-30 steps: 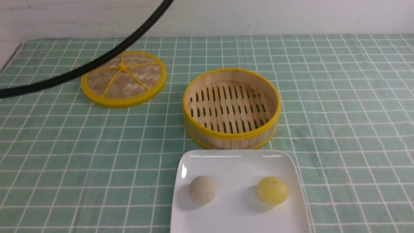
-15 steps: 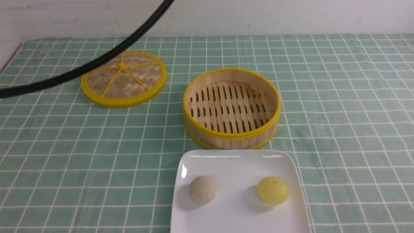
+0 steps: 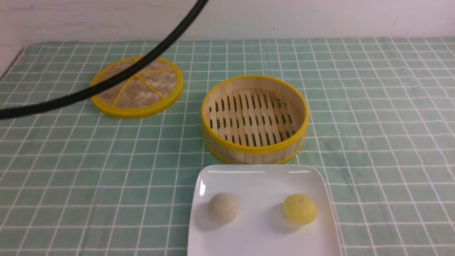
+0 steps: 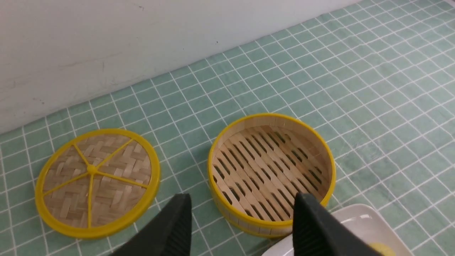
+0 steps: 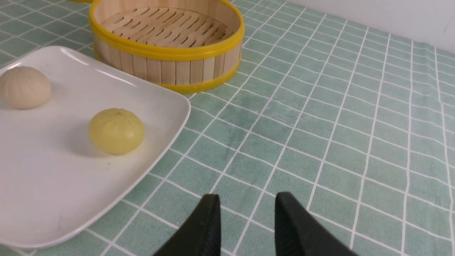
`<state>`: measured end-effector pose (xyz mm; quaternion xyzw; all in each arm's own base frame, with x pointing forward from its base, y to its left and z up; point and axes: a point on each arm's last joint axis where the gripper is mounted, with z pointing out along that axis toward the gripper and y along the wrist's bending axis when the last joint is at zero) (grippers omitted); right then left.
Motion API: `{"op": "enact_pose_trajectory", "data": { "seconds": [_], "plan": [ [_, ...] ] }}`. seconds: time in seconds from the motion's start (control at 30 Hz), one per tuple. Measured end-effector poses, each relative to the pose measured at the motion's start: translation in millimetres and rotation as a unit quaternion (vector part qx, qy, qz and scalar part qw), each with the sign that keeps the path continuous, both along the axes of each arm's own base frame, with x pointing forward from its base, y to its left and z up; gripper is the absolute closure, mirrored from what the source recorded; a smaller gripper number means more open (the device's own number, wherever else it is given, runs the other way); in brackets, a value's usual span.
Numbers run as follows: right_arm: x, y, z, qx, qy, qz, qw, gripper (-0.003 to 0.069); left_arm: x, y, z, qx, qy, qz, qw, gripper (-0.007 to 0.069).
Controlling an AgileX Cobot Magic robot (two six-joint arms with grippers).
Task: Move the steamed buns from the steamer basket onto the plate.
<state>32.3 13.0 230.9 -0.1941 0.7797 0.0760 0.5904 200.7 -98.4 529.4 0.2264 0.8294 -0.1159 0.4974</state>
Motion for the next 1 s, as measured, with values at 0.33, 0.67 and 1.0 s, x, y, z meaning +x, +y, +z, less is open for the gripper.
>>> {"op": "enact_pose_trajectory", "data": {
  "seconds": [0.33, 0.67, 1.0],
  "plan": [
    [0, 0, 0, 0.0, 0.0, 0.0, 1.0, 0.0416, 20, -7, -23, 0.045, 0.069, 0.006, 0.997, 0.0221],
    [0, 0, 0, 0.0, 0.0, 0.0, 1.0, 0.0416, 15, 9, -68, 0.058, 0.007, 0.041, 0.997, 0.0221],
    [0, 0, 0, 0.0, 0.0, 0.0, 1.0, 0.0416, -25, 90, -193, -0.052, 0.096, 0.244, 0.963, 0.0221]
  ]
}}
